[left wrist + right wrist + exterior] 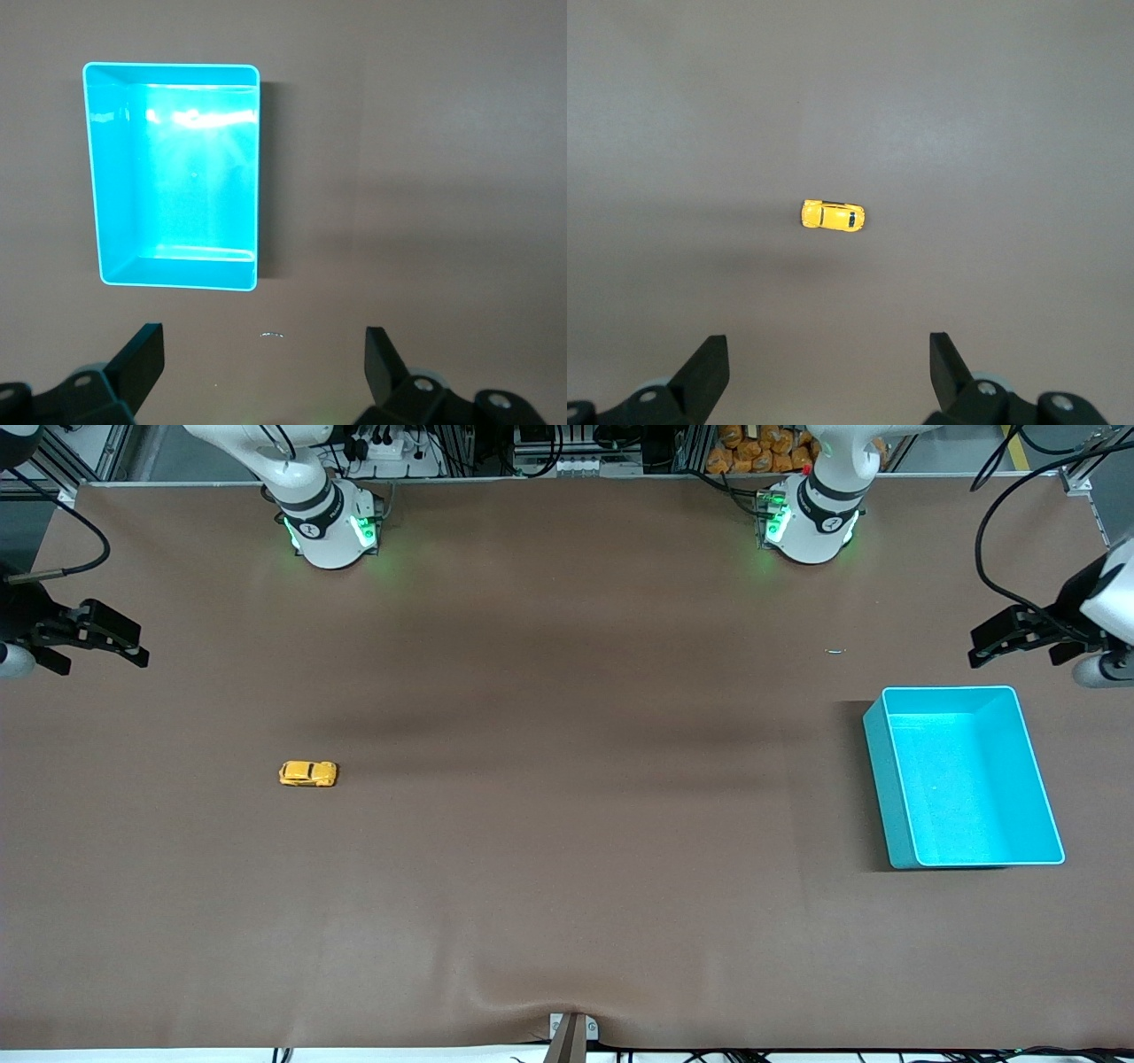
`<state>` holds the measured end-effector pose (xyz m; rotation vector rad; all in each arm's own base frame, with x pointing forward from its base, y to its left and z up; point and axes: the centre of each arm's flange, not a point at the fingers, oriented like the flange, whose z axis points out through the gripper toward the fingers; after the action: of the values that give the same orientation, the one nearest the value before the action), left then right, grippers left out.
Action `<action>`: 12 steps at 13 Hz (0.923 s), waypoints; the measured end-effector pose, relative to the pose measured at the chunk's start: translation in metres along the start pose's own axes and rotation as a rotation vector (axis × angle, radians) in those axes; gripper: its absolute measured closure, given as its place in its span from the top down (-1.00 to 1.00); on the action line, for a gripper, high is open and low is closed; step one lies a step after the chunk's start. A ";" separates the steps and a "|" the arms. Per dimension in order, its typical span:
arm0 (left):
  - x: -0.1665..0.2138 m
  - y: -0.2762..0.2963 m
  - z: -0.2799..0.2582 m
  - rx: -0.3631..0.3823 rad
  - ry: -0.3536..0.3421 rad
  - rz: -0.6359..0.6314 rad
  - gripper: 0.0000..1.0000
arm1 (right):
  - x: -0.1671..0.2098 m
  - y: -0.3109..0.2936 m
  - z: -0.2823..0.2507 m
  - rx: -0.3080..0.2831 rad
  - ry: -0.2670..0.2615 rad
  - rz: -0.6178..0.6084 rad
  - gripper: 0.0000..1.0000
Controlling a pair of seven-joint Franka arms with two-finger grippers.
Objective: Wind and store yellow beetle car
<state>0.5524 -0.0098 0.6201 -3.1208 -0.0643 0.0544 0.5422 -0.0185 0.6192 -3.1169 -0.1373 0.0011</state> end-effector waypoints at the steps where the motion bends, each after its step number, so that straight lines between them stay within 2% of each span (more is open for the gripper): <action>1: 0.000 -0.005 0.000 0.000 0.001 -0.007 1.00 | 0.000 0.000 0.000 0.000 0.000 0.000 1.00; 12: 0.001 -0.013 -0.001 -0.001 0.001 -0.022 1.00 | 0.002 0.000 -0.001 -0.002 0.017 0.000 1.00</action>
<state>0.5525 0.0029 0.6209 -3.1204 -0.0980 0.0520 0.5446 -0.0187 0.6201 -3.1182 -0.1364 -0.0256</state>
